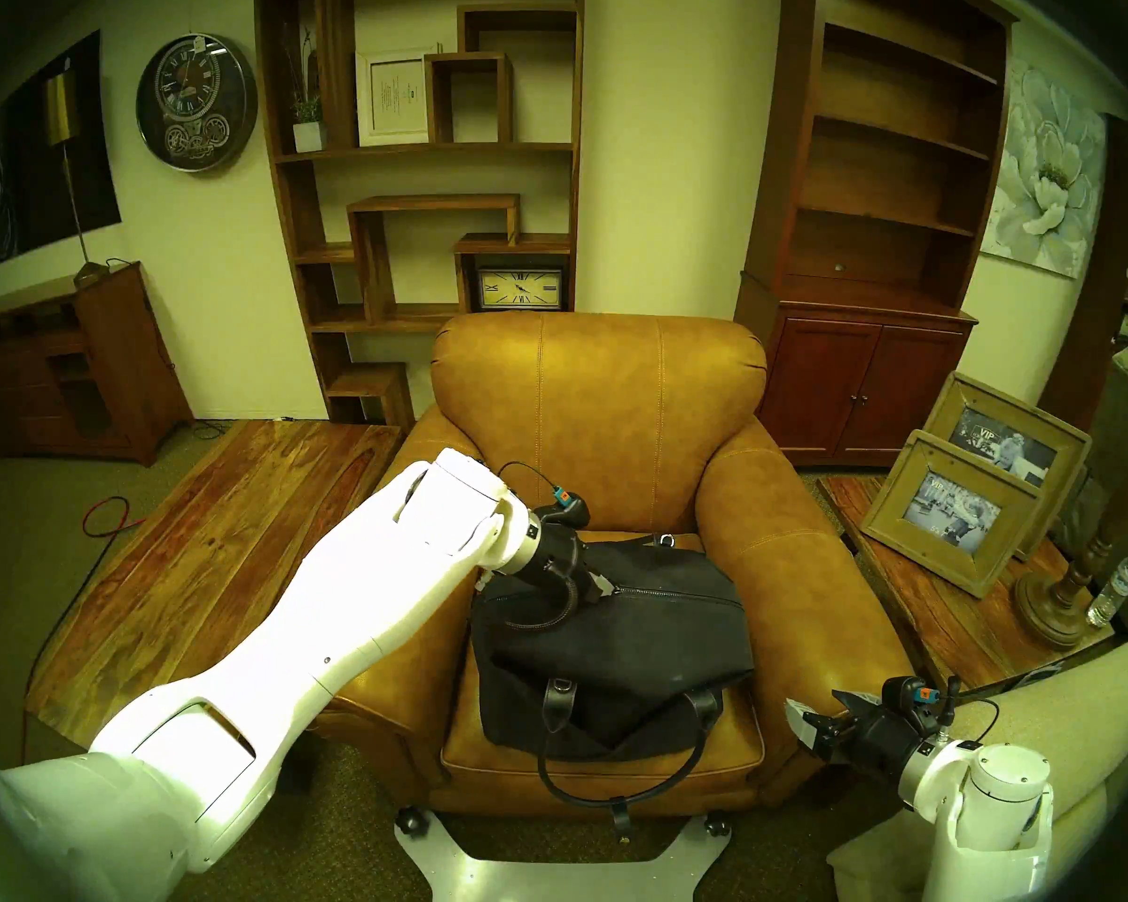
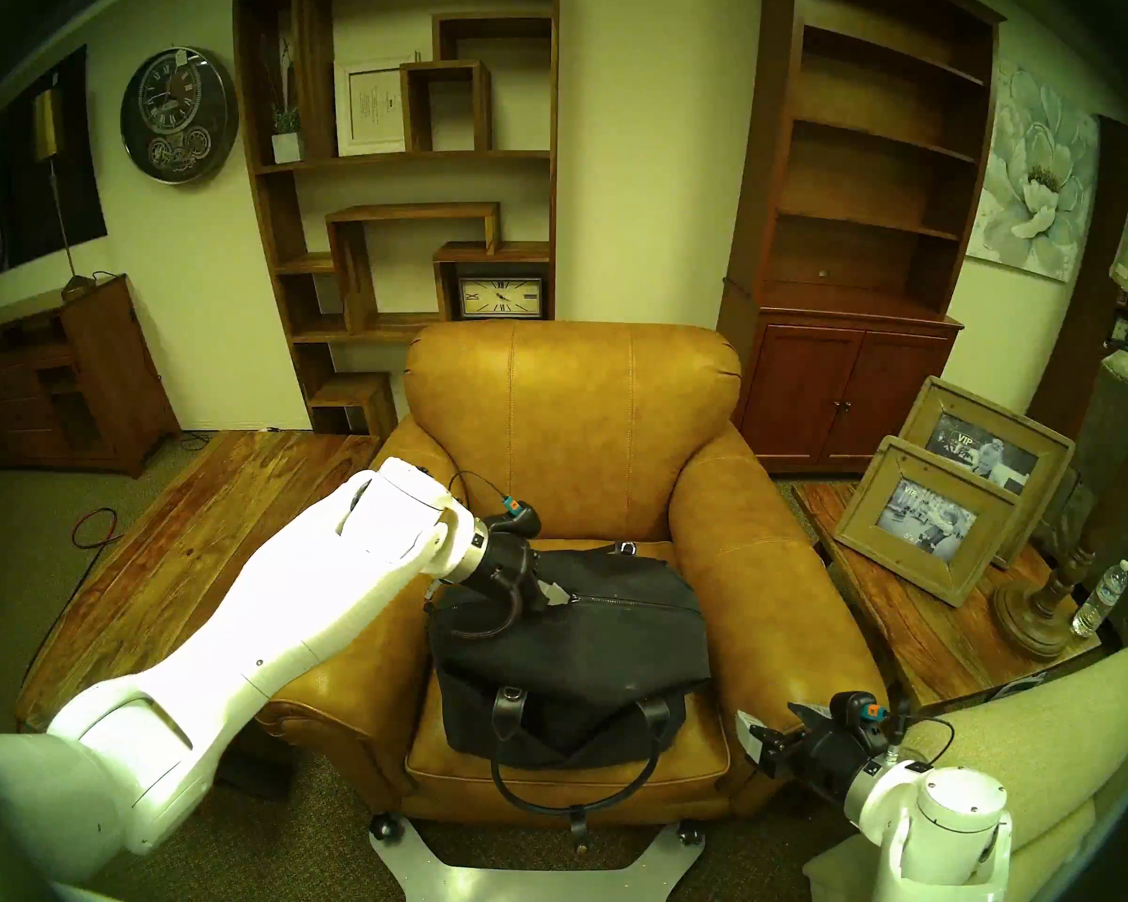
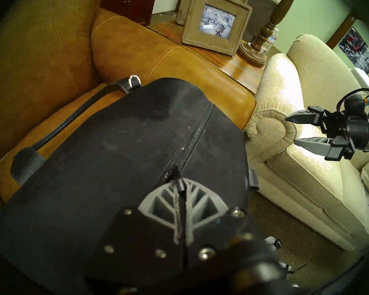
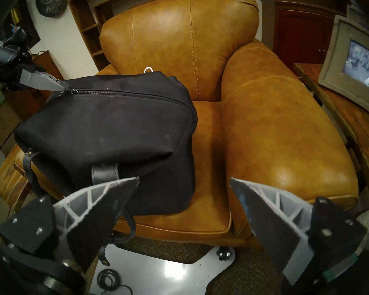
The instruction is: Open a bag with a zipper
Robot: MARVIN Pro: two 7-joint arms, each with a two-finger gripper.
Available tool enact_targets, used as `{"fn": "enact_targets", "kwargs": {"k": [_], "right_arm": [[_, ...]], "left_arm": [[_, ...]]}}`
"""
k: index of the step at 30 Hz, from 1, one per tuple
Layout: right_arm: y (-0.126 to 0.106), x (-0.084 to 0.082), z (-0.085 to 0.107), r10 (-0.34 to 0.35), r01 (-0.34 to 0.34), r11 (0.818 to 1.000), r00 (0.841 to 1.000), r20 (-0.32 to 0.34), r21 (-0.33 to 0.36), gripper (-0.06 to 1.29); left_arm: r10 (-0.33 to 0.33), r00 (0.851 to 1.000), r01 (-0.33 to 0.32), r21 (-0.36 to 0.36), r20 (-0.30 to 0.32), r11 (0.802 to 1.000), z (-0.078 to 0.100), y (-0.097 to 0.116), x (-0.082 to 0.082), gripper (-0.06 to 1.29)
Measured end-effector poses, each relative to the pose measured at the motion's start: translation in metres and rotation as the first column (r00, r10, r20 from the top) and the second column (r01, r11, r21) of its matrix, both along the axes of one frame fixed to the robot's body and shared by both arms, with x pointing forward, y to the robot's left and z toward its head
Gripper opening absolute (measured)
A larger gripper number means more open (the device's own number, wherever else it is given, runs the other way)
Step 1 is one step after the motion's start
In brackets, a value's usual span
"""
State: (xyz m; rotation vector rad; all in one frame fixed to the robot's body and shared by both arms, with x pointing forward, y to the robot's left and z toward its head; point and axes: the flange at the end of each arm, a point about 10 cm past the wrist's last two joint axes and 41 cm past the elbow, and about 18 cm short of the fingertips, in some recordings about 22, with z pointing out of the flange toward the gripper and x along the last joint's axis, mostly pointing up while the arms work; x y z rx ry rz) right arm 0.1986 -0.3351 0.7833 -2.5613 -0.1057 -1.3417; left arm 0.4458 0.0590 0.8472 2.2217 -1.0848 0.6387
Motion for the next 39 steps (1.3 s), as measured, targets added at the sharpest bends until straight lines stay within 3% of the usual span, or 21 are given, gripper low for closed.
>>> {"fn": "enact_targets", "kwargs": {"k": [16, 28, 39], "right_arm": [[-0.008, -0.010, -0.007, -0.008, 0.008, 1.000, 1.000, -0.008, 0.026, 1.20], [-0.013, -0.017, -0.011, -0.026, 0.027, 0.999, 1.000, -0.005, 0.046, 1.20], [-0.020, -0.023, -0.014, -0.048, 0.048, 0.997, 0.999, -0.008, 0.053, 1.20]], "left_arm": [[-0.088, 0.994, 0.082, 0.100, 0.059, 0.992, 0.003, -0.072, 0.005, 0.01], [-0.168, 0.980, 0.146, 0.193, 0.104, 0.970, 0.010, -0.120, 0.008, 0.01], [-0.231, 0.966, 0.193, 0.271, 0.118, 0.943, 0.016, -0.151, 0.011, 0.01]]}}
